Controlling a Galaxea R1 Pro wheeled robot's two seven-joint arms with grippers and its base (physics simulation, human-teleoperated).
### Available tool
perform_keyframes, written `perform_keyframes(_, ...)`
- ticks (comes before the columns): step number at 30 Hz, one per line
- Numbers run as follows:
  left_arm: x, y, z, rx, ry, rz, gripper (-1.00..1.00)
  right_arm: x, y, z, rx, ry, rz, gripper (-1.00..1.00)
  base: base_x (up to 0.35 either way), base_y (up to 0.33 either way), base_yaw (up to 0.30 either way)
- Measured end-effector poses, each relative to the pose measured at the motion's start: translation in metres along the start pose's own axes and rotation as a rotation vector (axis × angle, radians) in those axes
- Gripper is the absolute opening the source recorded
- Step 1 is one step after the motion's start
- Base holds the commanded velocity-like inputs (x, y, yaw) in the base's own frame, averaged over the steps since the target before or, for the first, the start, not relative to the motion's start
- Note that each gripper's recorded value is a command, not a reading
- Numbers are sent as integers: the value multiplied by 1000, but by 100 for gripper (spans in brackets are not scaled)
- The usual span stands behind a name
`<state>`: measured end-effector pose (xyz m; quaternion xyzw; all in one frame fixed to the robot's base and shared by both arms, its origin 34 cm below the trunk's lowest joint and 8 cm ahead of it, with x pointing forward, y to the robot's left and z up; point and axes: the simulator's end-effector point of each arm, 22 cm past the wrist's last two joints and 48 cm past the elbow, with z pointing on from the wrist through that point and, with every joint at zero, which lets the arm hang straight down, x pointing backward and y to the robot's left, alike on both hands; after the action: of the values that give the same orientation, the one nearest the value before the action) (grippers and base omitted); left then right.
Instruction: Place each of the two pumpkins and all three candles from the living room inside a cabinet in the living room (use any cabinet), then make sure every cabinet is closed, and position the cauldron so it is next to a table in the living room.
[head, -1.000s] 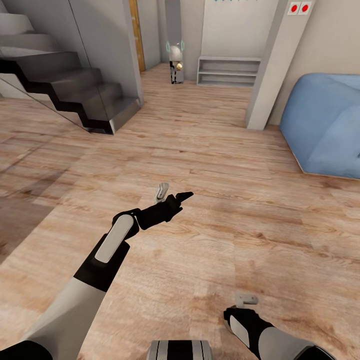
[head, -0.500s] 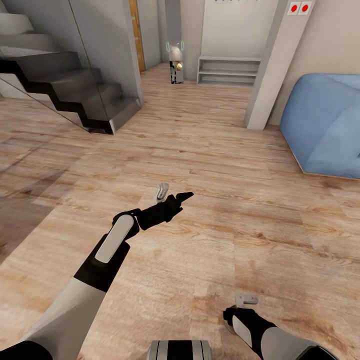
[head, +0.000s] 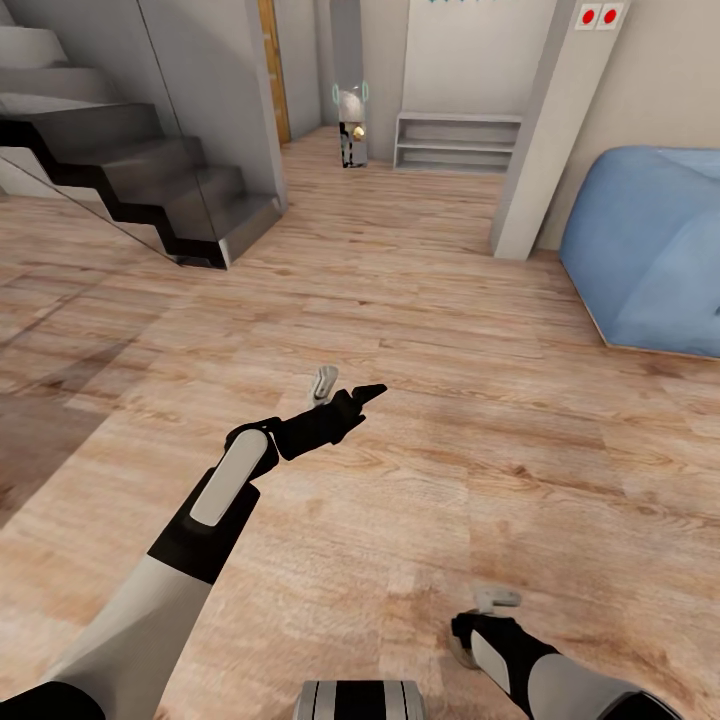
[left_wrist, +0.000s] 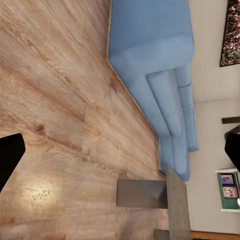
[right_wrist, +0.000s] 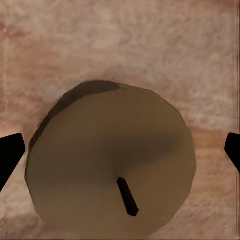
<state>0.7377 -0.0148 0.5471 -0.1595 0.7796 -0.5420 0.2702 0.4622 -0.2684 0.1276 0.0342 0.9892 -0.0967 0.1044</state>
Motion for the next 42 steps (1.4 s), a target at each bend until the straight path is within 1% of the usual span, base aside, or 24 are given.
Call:
perform_keyframes(5, 0, 0, 0, 0, 0, 0, 100, -1, -4, 2, -14, -2, 3, 100, 0, 0, 0)
perform_keyframes(11, 0, 0, 0, 0, 0, 0, 100, -1, -10, 3, -12, -3, 4, 100, 0, 0, 0)
perform_keyframes(15, 2, 10, 3, -9, 6, -12, 100, 6, -8, 8, -14, 13, 1, 100, 0, 0, 0)
perform_keyframes(19, 2, 10, 3, -9, 6, -12, 100, 6, -8, 8, -15, 13, 1, 100, 0, 0, 0)
perform_keyframes(26, 5, 24, 7, -20, 13, -28, 100, 16, -7, 14, -14, 35, -2, 100, 0, 0, 0)
perform_keyframes(27, 6, 26, 8, -22, 15, -31, 100, 17, -7, 15, -12, 37, -7, 100, 0, 0, 0)
perform_keyframes(30, 8, 33, 10, -28, 19, -39, 100, 20, -7, 19, -8, 38, -48, 100, 0, 0, 0)
perform_keyframes(32, 8, 33, 10, -28, 19, -39, 100, 20, -7, 18, -5, 37, -55, 100, 0, 0, 0)
perform_keyframes(33, 8, 33, 10, -28, 19, -40, 100, 20, -7, 18, -5, 37, -56, 100, 0, 0, 0)
perform_keyframes(35, 9, 39, 12, -33, 22, -46, 100, 23, -6, 21, -10, 46, -40, 100, 0, 0, 0)
perform_keyframes(39, 12, 49, 15, -42, 29, -58, 100, 27, -6, 25, -8, 59, -45, 100, 0, 0, 0)
perform_keyframes(42, 13, 52, 15, -44, 30, -61, 100, 28, -5, 27, -7, 61, -45, 100, 0, 0, 0)
